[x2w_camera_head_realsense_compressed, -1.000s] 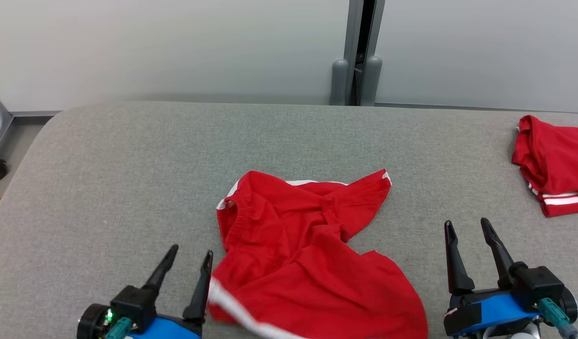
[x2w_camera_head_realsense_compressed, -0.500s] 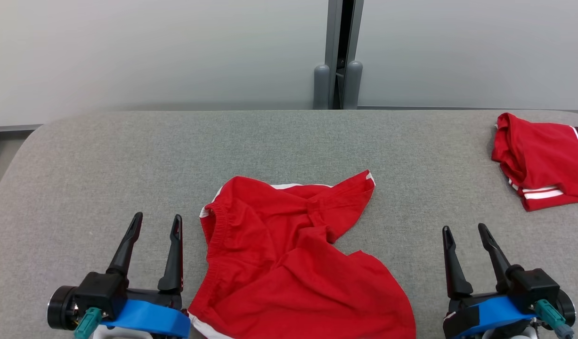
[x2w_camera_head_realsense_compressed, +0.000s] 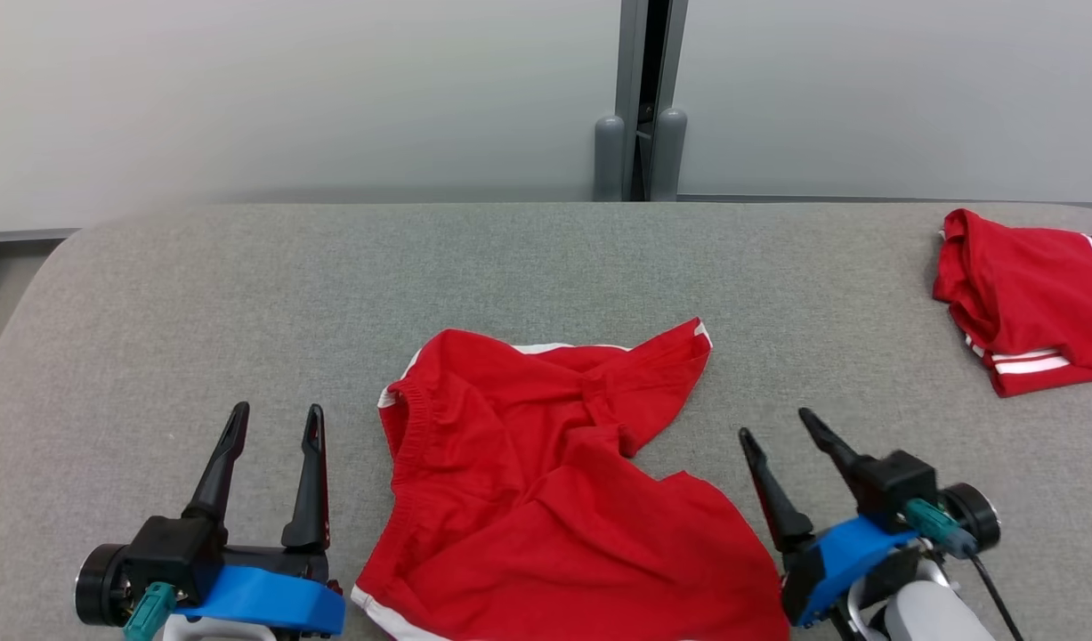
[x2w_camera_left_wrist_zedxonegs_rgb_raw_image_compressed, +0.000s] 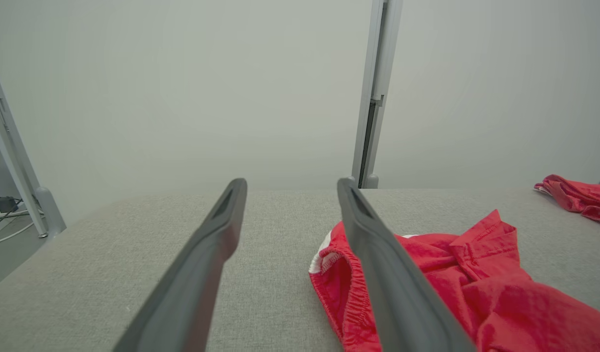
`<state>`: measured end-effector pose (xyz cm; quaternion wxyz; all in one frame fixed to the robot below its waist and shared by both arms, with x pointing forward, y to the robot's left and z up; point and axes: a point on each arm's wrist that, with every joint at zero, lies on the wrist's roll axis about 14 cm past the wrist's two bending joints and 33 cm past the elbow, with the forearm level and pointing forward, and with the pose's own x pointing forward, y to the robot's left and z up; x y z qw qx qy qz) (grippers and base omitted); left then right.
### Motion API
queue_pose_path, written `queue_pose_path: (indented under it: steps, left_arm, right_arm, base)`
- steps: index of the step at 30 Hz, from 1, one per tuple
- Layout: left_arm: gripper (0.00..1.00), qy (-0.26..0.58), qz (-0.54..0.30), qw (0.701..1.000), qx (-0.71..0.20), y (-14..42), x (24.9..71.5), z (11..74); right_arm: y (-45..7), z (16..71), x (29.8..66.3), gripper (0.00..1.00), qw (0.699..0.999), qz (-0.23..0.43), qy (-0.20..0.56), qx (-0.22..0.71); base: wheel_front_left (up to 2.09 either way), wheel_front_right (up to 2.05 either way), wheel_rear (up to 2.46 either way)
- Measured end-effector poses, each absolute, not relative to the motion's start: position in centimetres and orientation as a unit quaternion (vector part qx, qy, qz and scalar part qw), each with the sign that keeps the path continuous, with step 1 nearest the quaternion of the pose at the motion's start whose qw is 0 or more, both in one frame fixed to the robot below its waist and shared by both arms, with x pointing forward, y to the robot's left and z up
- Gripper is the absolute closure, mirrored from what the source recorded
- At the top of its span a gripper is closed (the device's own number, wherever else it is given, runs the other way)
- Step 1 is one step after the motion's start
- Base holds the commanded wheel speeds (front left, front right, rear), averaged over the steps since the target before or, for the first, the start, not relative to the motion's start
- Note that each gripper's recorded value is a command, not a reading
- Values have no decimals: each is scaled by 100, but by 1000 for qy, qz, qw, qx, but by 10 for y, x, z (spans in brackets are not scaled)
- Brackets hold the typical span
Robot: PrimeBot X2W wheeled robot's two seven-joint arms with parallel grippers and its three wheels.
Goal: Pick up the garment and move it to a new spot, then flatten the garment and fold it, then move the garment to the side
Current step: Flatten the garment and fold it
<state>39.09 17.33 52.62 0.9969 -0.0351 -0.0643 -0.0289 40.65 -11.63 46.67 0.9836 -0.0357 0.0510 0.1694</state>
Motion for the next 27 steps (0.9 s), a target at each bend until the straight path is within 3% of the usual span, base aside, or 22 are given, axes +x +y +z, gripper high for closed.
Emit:
queue_pose_path:
  steps: [10,20,21,22,23,27]
  left_arm:
    - [0,-57,-16,997,-40,181,391,519]
    - [0,-51,-6,998,-39,187,392,514]
    - [0,-49,-6,998,-40,187,392,513]
    - [0,-49,-6,998,-41,187,393,513]
    - [0,-49,-6,998,-40,187,393,513]
    - [0,-47,-6,998,-41,187,395,511]
  right_arm:
    - [-77,418,405,0,945,261,177,-87]
    - [-69,376,386,0,905,305,270,-121]
    - [-67,376,386,56,904,308,271,-120]
    - [-67,377,388,86,904,309,269,-118]
    - [-67,377,390,100,904,309,270,-118]
    - [-75,375,398,100,906,300,274,-122]
  base:
    - [0,0,0]
    - [0,0,0]
    - [0,0,0]
    - [0,0,0]
    - [0,0,0]
    - [0,0,0]
